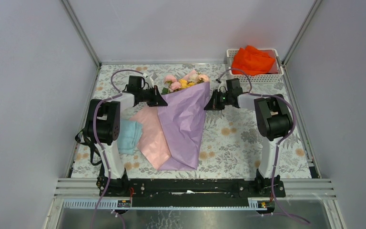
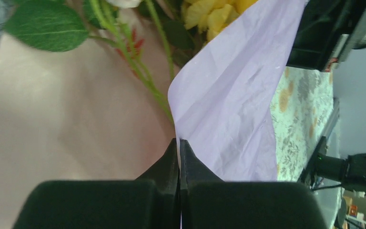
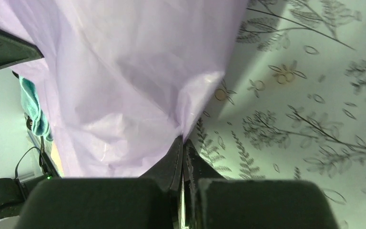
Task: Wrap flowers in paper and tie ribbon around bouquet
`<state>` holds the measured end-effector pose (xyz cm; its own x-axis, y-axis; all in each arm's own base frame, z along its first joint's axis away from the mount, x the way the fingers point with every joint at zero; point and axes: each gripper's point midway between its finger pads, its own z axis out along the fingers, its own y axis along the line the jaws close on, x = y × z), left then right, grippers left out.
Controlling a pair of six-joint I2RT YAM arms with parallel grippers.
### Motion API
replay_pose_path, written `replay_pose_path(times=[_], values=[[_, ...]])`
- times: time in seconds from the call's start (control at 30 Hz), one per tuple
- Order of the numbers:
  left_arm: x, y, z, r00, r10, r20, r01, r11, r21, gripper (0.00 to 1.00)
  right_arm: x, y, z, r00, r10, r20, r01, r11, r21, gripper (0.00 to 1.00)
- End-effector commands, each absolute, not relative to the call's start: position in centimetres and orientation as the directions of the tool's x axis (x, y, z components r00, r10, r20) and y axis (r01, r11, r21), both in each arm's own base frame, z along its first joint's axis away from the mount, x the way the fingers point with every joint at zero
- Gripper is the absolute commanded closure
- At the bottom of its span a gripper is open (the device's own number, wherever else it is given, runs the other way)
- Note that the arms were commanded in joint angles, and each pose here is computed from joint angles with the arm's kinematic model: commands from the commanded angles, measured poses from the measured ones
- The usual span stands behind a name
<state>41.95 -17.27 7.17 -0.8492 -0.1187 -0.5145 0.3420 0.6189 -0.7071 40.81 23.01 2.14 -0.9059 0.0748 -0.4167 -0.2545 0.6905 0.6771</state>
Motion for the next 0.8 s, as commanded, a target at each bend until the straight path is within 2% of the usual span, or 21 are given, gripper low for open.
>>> replay_pose_path(times=[0.0, 0.17, 0.3, 0.4, 0.47, 0.57, 0.7, 0.77], values=[[43.1, -14.8, 5.3, -0.828, -0.133, -0.545, 0.295, 0.724, -0.624, 1.0, 41.5, 20.4, 3.8, -0.886, 0.128, -0.446, -0.223, 0.725, 0.651, 1.0], [41.9, -15.4, 3.5, -0.863, -0.138, -0.485, 0.26, 0.703, -0.662, 1.0, 41.6, 19.1, 3.4, -0.884, 0.108, -0.456, -0.211, 0.777, 0.594, 0.99], [41.8, -15.1, 2.7, -0.868, -0.136, -0.478, 0.246, 0.719, -0.651, 1.0, 42.5, 17.4, 4.6, -0.867, 0.095, -0.488, -0.192, 0.841, 0.505, 0.74], [41.6, -15.2, 2.4, -0.871, -0.131, -0.474, 0.246, 0.719, -0.65, 1.0, 42.9, 16.9, 6.4, -0.846, 0.092, -0.526, -0.19, 0.869, 0.458, 0.65], [41.5, -15.3, 2.1, -0.872, -0.128, -0.472, 0.245, 0.721, -0.648, 1.0, 42.8, 17.6, 8.1, -0.81, 0.062, -0.583, -0.228, 0.883, 0.411, 0.64], [41.5, -15.4, 2.0, -0.874, -0.131, -0.467, 0.24, 0.719, -0.652, 1.0, 41.4, 21.8, 9.7, -0.756, -0.046, -0.653, -0.382, 0.84, 0.384, 0.67], [41.4, -15.6, 1.8, -0.879, -0.13, -0.46, 0.24, 0.712, -0.66, 1.0, 38.8, 29.7, 12.4, -0.703, -0.09, -0.705, -0.609, 0.588, 0.532, 0.76], [41.4, -15.5, 1.6, -0.88, -0.129, -0.458, 0.237, 0.716, -0.657, 1.0, 38.8, 31.3, 12.3, -0.724, -0.077, -0.686, -0.608, 0.541, 0.581, 0.78]])
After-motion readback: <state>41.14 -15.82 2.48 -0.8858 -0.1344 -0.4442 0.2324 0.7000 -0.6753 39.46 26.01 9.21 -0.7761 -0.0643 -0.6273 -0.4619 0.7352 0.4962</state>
